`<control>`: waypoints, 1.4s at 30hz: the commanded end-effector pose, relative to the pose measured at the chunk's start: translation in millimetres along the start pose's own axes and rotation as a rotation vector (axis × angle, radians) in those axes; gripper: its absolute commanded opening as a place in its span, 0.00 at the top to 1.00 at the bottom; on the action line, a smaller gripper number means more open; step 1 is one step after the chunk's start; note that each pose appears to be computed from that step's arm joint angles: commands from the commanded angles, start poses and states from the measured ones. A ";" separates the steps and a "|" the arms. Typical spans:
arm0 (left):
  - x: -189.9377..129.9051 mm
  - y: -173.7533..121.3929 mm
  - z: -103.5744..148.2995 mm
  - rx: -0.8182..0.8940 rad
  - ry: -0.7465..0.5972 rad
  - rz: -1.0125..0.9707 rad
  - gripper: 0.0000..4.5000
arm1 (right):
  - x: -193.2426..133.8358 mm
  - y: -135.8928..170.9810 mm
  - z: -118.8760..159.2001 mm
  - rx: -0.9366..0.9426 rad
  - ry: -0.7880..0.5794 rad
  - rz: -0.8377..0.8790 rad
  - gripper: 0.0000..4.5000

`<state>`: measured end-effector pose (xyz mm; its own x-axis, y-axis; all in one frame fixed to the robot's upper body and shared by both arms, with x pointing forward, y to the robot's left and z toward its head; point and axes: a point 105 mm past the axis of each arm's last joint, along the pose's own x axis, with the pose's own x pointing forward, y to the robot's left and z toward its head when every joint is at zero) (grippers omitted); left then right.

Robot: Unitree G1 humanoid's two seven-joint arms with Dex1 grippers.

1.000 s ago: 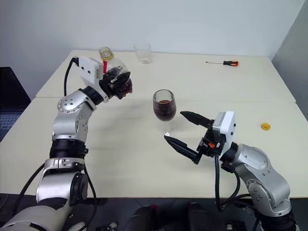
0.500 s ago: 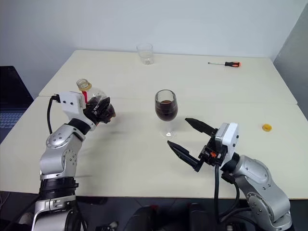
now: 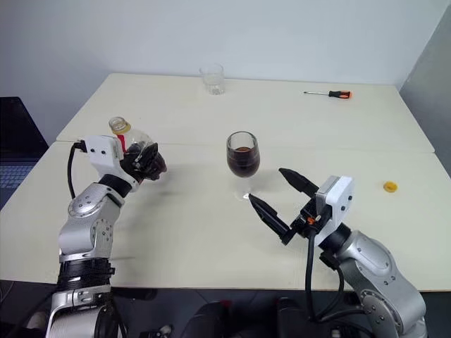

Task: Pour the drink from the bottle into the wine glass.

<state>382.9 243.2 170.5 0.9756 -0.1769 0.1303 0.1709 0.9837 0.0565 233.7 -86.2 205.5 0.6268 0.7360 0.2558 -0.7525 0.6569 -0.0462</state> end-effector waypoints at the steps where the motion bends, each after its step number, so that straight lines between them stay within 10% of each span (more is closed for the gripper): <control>1: 6.4 19.8 17.7 0.023 -0.080 0.022 0.71 | 3.6 6.0 13.0 -0.017 -0.045 0.024 0.00; 30: 12.7 43.8 -34.7 -0.033 0.007 0.067 0.71 | 11.5 -2.0 16.5 -0.033 -0.045 0.015 0.00; 40: 11.8 46.3 -32.6 -0.026 0.001 0.068 0.01 | 9.8 -2.9 14.9 -0.038 -0.039 0.014 0.00; 42: 11.5 47.0 -31.3 -0.025 -0.001 0.067 0.01 | 9.0 -3.0 14.6 -0.038 -0.038 0.014 0.00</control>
<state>406.9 286.5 130.3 0.9901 -0.1051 0.0931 0.1046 0.9945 0.0095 242.9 -81.5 213.0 0.6206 0.7418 0.2541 -0.7549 0.6529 -0.0623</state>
